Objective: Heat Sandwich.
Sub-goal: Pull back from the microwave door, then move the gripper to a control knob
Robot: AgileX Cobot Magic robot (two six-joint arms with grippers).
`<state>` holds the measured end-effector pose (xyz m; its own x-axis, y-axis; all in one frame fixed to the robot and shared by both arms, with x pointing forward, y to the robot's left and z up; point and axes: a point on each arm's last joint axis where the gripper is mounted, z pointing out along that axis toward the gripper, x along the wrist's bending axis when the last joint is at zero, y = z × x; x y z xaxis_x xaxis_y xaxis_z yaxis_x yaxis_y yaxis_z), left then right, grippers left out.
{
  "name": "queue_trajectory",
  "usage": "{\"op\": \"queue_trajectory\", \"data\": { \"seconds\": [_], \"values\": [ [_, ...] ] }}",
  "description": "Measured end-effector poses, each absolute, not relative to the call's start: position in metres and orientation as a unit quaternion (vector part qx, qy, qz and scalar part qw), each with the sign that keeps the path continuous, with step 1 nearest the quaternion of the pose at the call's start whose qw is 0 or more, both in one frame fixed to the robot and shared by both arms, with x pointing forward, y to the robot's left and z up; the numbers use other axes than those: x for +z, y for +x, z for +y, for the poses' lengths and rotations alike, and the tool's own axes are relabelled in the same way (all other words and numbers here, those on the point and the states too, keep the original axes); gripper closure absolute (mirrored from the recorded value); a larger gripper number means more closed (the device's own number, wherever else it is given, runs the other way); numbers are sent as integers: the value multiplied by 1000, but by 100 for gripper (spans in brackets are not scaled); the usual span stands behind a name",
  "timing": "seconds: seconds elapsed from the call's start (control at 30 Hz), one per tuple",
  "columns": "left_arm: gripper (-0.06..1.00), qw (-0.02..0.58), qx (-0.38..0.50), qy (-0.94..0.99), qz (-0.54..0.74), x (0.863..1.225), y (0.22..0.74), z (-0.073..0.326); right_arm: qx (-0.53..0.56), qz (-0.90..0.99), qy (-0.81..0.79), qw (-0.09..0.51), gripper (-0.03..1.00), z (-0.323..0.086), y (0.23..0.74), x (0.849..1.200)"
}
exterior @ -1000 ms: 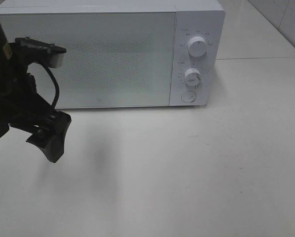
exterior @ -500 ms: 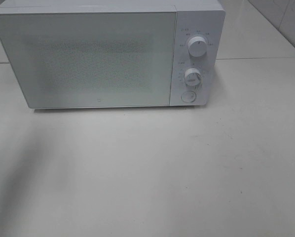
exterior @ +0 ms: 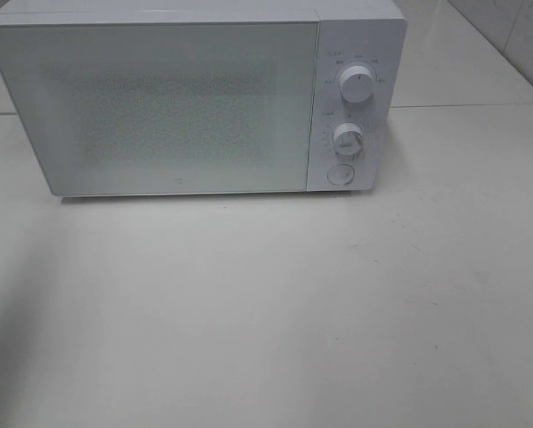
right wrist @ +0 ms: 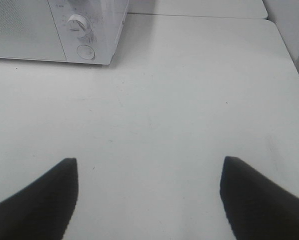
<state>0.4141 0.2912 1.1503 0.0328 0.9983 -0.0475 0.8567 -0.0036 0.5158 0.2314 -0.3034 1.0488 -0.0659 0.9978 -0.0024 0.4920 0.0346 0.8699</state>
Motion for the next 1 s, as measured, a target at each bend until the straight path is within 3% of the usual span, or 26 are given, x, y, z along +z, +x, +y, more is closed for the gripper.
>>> {"op": "queue_trajectory", "data": {
  "seconds": [0.37, 0.57, 1.0],
  "values": [
    [-5, 286, 270, 658, 643, 1182, 335, 298, 367, 631, 590, 345, 22, -303, 231, 1049],
    [-5, 289, 283, 654, 640, 1146, 292, 301, 367, 631, 590, 345, 22, -303, 231, 1049],
    [-5, 297, 290, 651, 636, 1081, 263, 302, 367, 631, 590, 345, 22, -303, 231, 1049]
  ]
}}
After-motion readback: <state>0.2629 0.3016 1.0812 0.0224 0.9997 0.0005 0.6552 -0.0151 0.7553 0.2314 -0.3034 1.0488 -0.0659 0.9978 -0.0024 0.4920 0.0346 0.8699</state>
